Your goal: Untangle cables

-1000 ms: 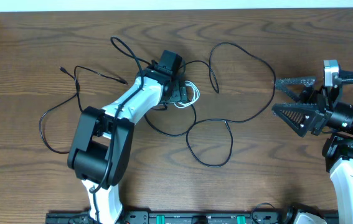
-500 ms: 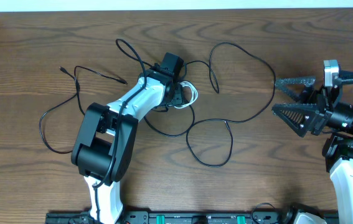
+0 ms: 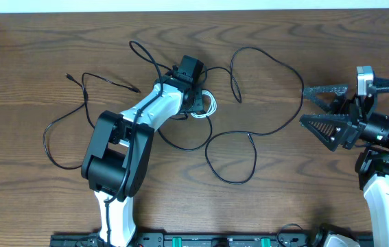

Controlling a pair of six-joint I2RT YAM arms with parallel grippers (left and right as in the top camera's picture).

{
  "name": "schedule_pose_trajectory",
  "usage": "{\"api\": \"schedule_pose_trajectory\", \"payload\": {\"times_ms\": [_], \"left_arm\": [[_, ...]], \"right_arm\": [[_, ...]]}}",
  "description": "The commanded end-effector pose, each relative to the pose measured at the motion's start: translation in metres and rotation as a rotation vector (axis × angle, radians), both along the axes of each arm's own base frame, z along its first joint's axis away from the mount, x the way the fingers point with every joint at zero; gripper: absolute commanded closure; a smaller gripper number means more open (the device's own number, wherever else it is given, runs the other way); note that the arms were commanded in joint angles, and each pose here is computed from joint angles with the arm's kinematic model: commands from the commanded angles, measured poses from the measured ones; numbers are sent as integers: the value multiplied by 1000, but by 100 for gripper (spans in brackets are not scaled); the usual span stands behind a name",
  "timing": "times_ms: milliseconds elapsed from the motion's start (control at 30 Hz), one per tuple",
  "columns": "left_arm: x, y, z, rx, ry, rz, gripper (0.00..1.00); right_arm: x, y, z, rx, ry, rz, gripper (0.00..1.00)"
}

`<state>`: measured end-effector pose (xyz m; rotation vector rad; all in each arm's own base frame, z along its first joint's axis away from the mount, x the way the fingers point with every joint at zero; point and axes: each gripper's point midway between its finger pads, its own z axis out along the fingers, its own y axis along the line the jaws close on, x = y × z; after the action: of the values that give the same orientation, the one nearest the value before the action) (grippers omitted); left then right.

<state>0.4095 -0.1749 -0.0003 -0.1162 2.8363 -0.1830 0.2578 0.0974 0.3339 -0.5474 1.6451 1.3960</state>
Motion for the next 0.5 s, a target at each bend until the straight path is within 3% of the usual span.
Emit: {"api": "schedule_pose_trajectory", "payload": {"times_ms": [0, 233, 467], "left_arm": [[-21, -1, -33, -3, 106, -13, 92], [-3, -15, -15, -76, 27, -26, 93], [40, -33, 62, -190, -232, -38, 92]], "right_arm": [[1, -2, 3, -8, -31, -12, 1], [1, -2, 3, -10, -29, -9, 1], [0, -2, 3, -11, -25, -5, 1]]}}
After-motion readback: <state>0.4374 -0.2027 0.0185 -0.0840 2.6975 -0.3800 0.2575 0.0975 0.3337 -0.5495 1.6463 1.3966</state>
